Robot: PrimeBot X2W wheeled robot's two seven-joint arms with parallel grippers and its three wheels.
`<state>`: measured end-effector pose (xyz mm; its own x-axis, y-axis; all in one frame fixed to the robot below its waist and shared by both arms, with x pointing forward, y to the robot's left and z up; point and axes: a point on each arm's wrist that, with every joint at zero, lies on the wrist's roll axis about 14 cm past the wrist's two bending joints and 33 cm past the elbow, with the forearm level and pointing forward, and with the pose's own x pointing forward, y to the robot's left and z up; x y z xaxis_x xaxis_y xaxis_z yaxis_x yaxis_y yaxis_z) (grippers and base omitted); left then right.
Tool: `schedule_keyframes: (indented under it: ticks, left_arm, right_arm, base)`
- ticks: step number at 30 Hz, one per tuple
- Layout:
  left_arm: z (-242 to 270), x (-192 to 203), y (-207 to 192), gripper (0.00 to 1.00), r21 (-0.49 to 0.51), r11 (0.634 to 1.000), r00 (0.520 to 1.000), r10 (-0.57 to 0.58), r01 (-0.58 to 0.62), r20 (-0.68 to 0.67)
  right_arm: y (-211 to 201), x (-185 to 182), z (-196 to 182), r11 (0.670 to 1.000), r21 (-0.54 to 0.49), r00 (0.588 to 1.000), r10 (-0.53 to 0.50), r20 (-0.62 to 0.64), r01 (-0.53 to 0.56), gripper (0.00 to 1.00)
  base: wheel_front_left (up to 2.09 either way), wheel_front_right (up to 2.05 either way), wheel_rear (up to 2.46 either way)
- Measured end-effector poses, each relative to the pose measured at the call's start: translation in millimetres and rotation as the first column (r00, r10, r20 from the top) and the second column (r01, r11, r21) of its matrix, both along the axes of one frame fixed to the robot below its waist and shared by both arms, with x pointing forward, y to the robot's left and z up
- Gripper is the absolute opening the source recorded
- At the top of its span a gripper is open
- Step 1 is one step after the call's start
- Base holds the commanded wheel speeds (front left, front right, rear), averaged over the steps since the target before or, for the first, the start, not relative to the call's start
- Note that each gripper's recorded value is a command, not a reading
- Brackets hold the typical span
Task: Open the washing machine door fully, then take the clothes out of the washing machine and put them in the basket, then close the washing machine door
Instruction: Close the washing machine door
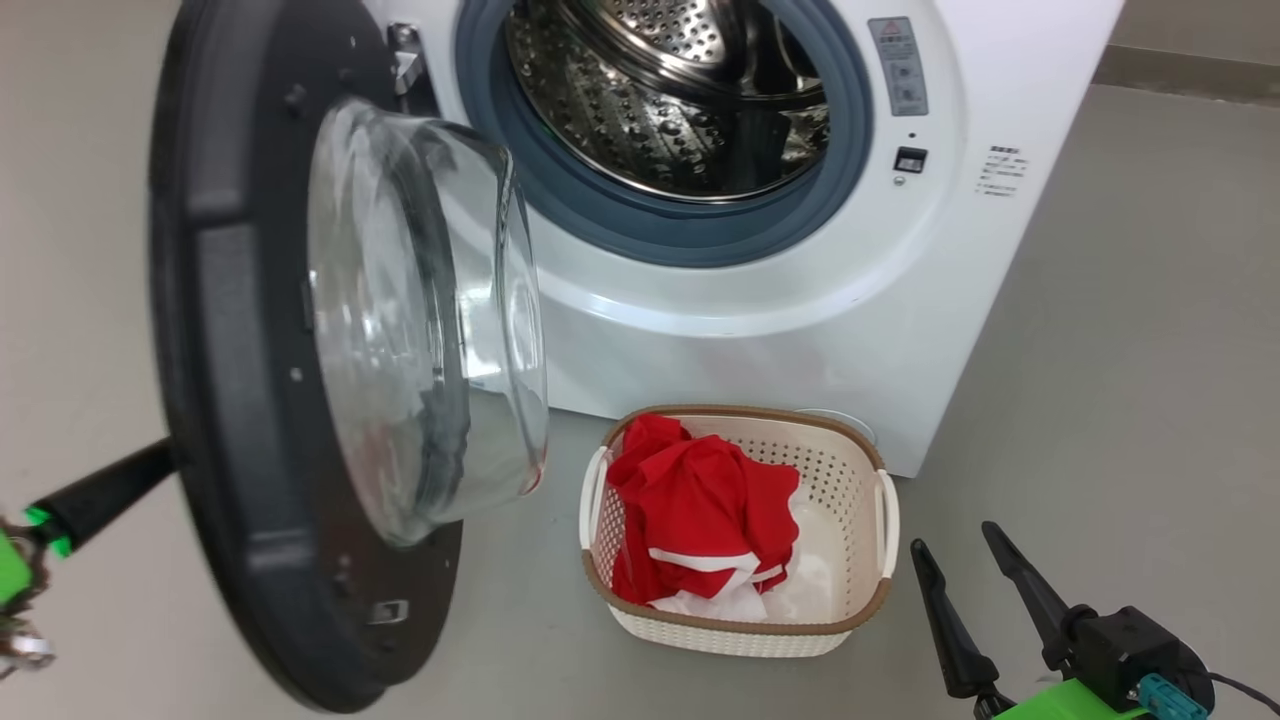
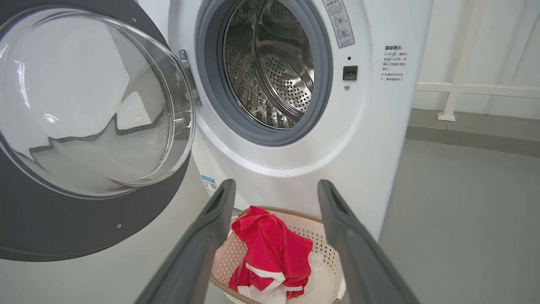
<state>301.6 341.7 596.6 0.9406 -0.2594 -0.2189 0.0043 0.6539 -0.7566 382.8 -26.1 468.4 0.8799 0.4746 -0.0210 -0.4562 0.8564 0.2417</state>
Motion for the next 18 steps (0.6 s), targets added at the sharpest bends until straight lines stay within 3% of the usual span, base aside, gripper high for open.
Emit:
schedule_keyframes:
  ticks: [18]
  left_arm:
    - [29.1, 32.9, -81.3, 0.00, 0.010, 0.987, 0.970, -0.160, 0.161, 0.182]
  right_arm:
    - [-24.7, -3.2, 0.3, 0.997, -0.005, 0.997, -0.072, 0.000, 0.072, 1.00]
  base:
    - [0.00, 0.00, 0.00]
